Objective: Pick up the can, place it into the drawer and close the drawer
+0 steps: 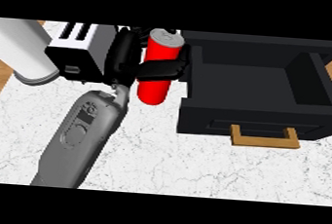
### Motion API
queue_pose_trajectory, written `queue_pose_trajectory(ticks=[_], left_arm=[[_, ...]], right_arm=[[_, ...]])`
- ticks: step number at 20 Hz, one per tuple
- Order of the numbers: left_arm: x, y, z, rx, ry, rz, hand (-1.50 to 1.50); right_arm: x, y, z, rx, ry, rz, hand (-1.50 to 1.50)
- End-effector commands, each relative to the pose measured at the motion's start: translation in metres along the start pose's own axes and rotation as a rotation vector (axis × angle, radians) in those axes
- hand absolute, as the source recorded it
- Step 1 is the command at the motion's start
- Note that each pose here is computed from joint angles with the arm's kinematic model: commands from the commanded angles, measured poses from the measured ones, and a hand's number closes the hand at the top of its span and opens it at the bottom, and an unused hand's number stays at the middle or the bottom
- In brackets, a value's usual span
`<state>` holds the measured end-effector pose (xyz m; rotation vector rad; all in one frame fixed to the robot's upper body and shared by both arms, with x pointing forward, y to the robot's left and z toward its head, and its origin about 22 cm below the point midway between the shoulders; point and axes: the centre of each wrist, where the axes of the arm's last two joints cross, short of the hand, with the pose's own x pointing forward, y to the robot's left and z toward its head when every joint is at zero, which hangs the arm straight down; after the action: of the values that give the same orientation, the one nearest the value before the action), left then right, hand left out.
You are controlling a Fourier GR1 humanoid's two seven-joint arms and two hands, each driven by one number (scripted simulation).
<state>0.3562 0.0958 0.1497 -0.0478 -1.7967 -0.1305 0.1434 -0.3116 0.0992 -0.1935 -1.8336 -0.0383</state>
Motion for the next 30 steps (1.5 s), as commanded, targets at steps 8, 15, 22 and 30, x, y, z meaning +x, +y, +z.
queue_pose_trajectory(ticks=[8,15,22,30], left_arm=[[0.066,-0.062,-0.053,-0.028,-0.016,-0.031,1.5],[0.085,-0.081,-0.073,-0.016,0.004,-0.048,1.5],[0.09,-0.097,-0.09,-0.008,0.008,-0.103,1.5],[0.067,-0.101,-0.095,0.0,0.03,-0.151,1.5]], right_arm=[[0.004,0.008,-0.011,0.031,-0.002,0.009,-1.5],[-0.001,-0.003,0.006,0.003,0.004,0.0,-1.5],[-0.007,0.002,0.0,0.033,0.004,-0.013,-1.5],[0.0,0.008,-0.023,0.036,-0.023,0.015,-1.5]])
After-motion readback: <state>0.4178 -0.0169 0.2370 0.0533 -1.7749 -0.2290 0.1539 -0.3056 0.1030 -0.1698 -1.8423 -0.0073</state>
